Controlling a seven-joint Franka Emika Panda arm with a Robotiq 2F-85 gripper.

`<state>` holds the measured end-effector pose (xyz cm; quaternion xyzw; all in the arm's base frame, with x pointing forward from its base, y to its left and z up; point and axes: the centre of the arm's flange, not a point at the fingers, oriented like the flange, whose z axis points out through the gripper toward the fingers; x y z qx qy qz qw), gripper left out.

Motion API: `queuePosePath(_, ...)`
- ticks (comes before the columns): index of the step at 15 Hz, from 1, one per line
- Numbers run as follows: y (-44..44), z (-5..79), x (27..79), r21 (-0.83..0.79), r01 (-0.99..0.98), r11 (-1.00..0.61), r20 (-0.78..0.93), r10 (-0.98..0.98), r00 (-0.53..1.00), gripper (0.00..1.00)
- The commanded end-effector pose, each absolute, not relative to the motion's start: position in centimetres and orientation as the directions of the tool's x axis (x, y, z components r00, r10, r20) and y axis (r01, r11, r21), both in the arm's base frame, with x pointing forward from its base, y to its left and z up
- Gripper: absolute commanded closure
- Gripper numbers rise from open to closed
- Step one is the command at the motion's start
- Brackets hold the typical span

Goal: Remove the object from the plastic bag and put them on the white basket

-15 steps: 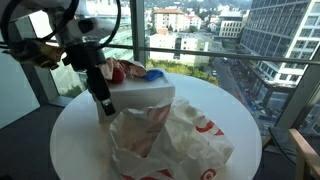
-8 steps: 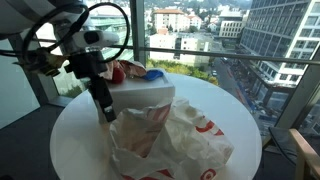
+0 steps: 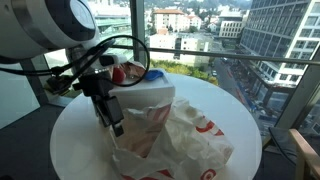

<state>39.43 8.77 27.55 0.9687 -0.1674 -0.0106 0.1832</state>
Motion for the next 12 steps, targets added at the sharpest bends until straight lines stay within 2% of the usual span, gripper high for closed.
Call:
queuePosePath(1, 5.2, 24.7, 41.6, 0.324, -0.265, -0.908, 0.050, -0.264, 0.963, 0.00)
queuePosePath(7, -0.7, 20.5, 45.4, 0.172, -0.457, -0.873, 0.126, -0.440, 0.889, 0.00)
queuePosePath(12, -3.4, 17.6, 45.4, 0.143, -0.527, -0.838, 0.207, -0.495, 0.844, 0.00)
